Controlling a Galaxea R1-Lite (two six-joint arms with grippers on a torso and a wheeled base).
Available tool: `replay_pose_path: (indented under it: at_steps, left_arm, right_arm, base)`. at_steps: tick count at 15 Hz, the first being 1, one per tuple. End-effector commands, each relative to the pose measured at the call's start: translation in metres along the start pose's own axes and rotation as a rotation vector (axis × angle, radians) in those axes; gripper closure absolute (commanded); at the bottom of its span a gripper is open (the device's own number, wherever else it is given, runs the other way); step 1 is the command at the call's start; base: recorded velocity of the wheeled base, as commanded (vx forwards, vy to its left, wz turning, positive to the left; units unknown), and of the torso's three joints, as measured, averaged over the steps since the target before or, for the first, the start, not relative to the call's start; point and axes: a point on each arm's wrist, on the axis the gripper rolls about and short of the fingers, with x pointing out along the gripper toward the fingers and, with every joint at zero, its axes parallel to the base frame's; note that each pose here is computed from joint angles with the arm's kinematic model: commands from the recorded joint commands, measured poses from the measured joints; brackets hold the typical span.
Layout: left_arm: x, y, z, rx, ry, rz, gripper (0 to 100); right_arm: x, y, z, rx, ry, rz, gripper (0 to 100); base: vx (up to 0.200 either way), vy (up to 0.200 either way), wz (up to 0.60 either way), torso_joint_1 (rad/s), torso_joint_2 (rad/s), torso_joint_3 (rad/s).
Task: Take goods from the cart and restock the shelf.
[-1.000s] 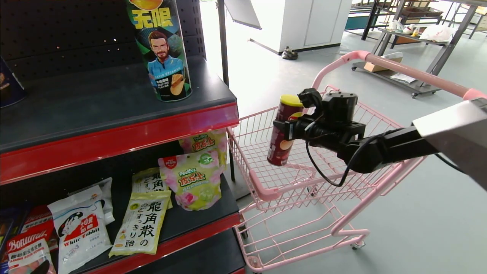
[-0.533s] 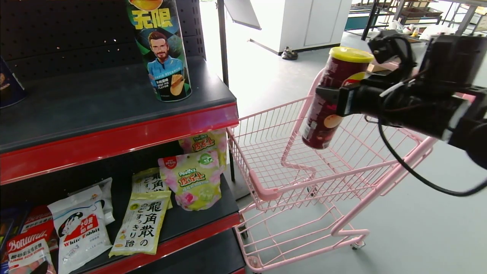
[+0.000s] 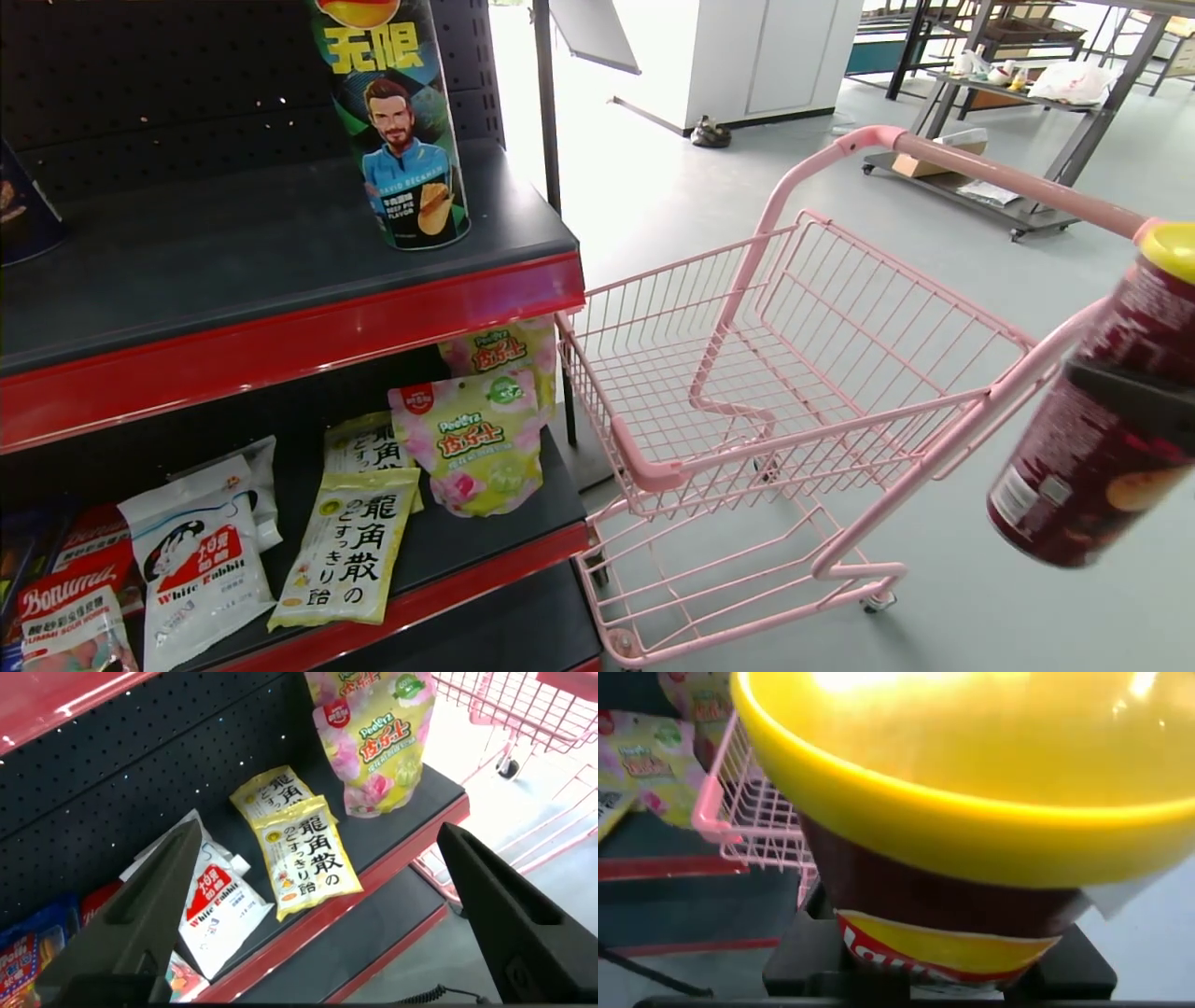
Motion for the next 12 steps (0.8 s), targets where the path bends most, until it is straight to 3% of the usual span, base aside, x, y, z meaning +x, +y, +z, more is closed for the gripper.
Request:
replay_pose_path:
  at_steps: [1,6,12]
  left_arm:
    - [-0.003,0.0,-0.003,-0.002,-0.014,0.003,0]
    - [-0.002,0.0,-0.002,0.0,-0.013,-0.006,0]
    - [-0.002,0.001,0.002,0.009,-0.019,-0.005,0]
  right_arm:
    - [-0.057,-0.005,-0.037,0.001,-0.018,-0.096,100]
    - [-0.068,-0.004,-0.051,-0.025,-0.007,-0.115,100]
    - [-0.066,-0.005,-0.05,-0.026,0.002,-0.115,100]
  base:
    - [0.0,0.0,0.0,0.0,0.0,0.0]
    - [0.0,0.0,0.0,0.002,-0.02,-0.018]
    - [0.0,0.0,0.0,0.096,-0.42,-0.317]
